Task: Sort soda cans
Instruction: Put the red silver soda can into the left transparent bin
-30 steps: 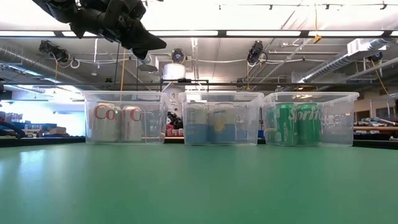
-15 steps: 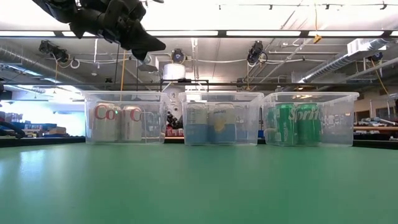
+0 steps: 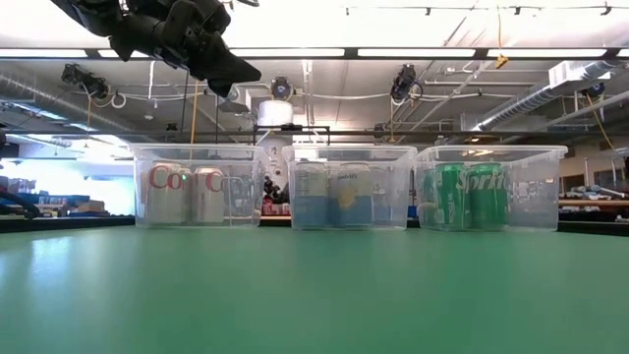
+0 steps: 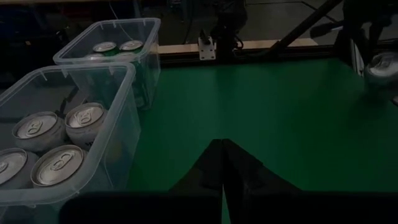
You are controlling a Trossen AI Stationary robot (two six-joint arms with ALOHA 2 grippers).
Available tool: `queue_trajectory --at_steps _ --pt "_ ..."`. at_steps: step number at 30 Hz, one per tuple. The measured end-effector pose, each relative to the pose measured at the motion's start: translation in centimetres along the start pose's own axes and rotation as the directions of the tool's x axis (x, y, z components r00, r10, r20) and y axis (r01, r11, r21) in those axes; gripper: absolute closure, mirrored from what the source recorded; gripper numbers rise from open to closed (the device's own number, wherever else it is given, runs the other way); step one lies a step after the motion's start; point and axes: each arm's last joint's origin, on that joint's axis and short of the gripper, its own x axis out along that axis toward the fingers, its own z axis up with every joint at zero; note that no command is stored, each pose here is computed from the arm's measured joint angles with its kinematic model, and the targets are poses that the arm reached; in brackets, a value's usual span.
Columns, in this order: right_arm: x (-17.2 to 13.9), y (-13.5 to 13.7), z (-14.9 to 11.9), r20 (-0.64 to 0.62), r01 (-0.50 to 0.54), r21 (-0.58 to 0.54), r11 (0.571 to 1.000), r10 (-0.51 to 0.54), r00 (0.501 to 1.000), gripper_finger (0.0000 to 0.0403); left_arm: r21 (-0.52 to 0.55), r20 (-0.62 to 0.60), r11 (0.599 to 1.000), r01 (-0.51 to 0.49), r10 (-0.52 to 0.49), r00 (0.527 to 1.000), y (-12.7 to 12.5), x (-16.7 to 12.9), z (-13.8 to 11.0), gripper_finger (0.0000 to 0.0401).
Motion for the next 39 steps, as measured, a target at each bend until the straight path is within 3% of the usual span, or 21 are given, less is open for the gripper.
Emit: queue_trajectory --at_steps 7,14,19,22,25,28,31,35,39 --pt "-0.1 -0.2 0.6 0.079 0.024 -0.001 1.000 -0.024 0.997 0.0403 0.001 0.001 1.000 0.000 0.000 1.000 0.0 0.0 0.0 0.0396" --pt "0.2 -0.9 3.0 0.168 0.091 0.026 0.996 -0.094 0.981 0.0403 -0.020 0.008 1.000 -0.002 0.002 1.000 0.0 0.0 0.1 0.0396" --pt "0.2 0.7 4.2 0.189 -0.074 0.005 0.997 0.072 0.979 0.0403 -0.128 0.006 0.992 0.003 -0.003 1.000 0.0 0.0 0.1 0.0396" --pt "0.3 2.4 4.5 0.218 -0.217 -0.100 0.971 0.234 0.947 0.0403 -0.201 0.005 0.980 0.014 -0.013 1.000 0.0 0.3 0.0 0.0396" --pt "1.5 3.7 5.1 0.232 -0.298 -0.225 0.928 0.348 0.908 0.0403 -0.177 -0.007 0.982 0.070 -0.073 0.997 -0.3 0.7 -0.3 0.0396" --pt "3.6 4.4 6.0 0.199 -0.348 -0.278 0.895 0.408 0.891 0.0403 -0.139 -0.025 0.980 0.141 -0.146 0.989 -1.3 1.0 -0.4 0.0398" --pt "6.2 4.3 6.8 0.170 -0.358 -0.279 0.891 0.413 0.895 0.0403 -0.086 -0.039 0.975 0.203 -0.207 0.978 -2.8 1.4 -0.3 0.0399" --pt "8.6 4.3 8.1 0.159 -0.281 -0.303 0.911 0.339 0.927 0.0403 -0.032 -0.075 0.949 0.314 -0.316 0.946 -5.8 1.8 -0.3 0.0400" --pt "9.0 5.1 9.4 0.193 -0.225 -0.376 0.899 0.313 0.930 0.0403 -0.013 -0.171 0.895 0.446 -0.442 0.881 -10.0 1.8 -0.8 0.0400"
